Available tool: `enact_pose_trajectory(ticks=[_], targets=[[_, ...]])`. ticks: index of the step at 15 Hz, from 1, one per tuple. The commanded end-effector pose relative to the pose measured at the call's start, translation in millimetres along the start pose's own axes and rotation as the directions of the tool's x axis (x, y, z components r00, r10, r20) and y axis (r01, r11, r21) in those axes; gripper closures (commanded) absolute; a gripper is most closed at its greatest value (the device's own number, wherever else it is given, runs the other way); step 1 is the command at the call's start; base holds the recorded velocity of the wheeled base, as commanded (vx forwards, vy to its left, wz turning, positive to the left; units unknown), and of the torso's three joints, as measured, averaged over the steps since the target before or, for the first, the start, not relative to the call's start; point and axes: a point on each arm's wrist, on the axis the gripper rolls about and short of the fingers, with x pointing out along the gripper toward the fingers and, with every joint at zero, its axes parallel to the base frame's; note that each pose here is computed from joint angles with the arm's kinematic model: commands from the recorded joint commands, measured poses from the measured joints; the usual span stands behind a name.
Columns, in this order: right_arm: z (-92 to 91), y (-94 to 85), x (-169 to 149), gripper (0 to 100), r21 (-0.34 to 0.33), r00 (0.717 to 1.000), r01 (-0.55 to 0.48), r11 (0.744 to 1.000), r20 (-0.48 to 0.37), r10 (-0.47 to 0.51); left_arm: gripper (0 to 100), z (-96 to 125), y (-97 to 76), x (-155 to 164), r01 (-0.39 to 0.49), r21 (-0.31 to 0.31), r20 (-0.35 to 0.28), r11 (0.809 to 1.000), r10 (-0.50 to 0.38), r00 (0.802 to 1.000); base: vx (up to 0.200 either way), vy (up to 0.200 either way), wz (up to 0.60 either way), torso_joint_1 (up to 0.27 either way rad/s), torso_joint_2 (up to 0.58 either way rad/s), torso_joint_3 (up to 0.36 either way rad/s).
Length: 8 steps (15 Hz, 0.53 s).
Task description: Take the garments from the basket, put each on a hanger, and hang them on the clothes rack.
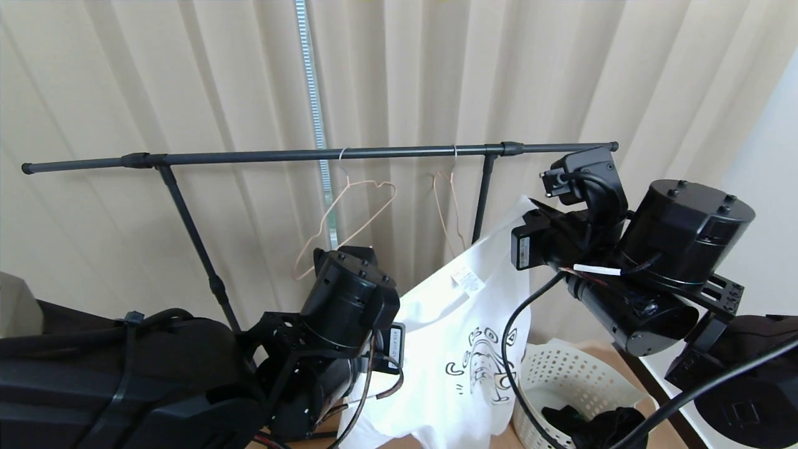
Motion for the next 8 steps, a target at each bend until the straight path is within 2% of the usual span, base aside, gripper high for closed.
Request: enact_pose_trajectory(ticks=[1, 2, 3, 4, 5, 8], targets=[[-16.2, -6.5, -1, 100, -0.079, 0.999, -0.014, 0.997, -0.049, 0.01, 100, 16, 8.6, -7, -0.007, 0.005, 0.05, 1.0, 0.007, 0.999, 0.0, 0.0, 0.0, 0.0, 0.0, 0.0], [-18.1, -7.2, -3, 100, -0.097, 0.998, -0.028, 0.995, -0.057, 0.022, 100, 18, 9.7, -7, -0.011, 0.003, 0.056, 1.0, 0.01, 0.998, 0.0, 0.0, 0.0, 0.0, 0.0, 0.0], [-21.5, -10.5, -12, 100, -0.2, 0.995, -0.064, 0.978, -0.089, 0.047, 100, 21, 11.0, -7, -0.012, 0.008, 0.062, 1.0, 0.012, 0.998, 0.0, 0.0, 0.0, 0.0, 0.0, 0.0], [-21.5, -10.9, -15, 100, -0.265, 0.993, -0.081, 0.961, -0.107, 0.054, 100, 22, 12.9, -6, -0.018, 0.024, 0.065, 1.0, 0.016, 0.998, 0.0, 0.0, 0.0, 0.0, 0.0, 0.0], [-17.5, -12.1, -18, 100, -0.339, 0.989, -0.103, 0.935, -0.135, 0.06, 100, 32, 21.4, -2, -0.041, 0.072, 0.095, 0.997, 0.034, 0.995, 0.0, 0.0, 0.0, 0.0, 0.0, 0.0], [-16.5, -17.3, -20, 100, -0.394, 0.974, -0.143, 0.908, -0.219, 0.058, 100, 37, 23.1, -2, -0.042, 0.103, 0.132, 0.994, 0.028, 0.991, 0.0, 0.0, 0.0, 0.0, 0.0, 0.0]])
